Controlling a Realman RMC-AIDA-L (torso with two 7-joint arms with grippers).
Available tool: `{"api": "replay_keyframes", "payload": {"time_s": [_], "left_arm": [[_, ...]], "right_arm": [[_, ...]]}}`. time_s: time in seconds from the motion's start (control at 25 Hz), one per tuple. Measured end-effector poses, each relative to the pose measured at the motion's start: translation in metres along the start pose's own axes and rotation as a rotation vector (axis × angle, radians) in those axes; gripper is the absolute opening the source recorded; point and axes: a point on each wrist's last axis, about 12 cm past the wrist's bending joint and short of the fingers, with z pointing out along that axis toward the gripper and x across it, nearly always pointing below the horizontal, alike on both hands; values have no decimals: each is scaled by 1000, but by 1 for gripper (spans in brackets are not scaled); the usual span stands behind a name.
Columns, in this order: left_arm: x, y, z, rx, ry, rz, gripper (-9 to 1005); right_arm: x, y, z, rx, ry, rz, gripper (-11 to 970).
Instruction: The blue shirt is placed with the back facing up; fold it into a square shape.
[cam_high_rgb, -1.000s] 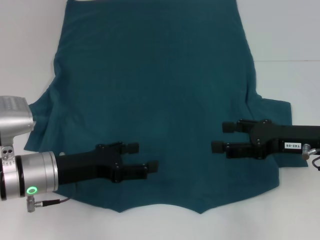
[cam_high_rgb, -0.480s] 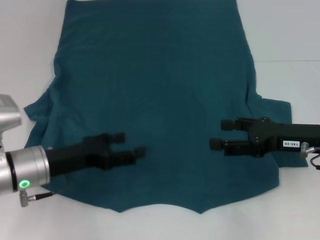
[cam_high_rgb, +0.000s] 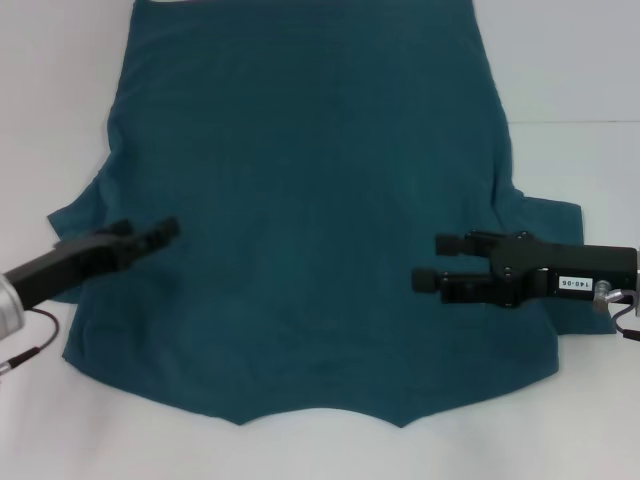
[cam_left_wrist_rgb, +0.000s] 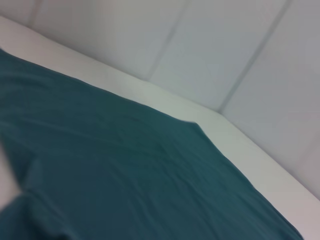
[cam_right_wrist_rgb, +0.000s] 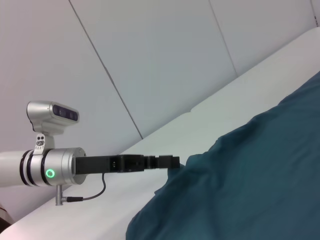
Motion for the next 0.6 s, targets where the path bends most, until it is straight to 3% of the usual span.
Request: {"api": "replay_keyframes", "payload": {"time_s": [0.6], "left_arm": [[3,33,-14,-268,-56,-72,933]], "right_arm": [[-2,1,2,-5,-13,23,929]]}}
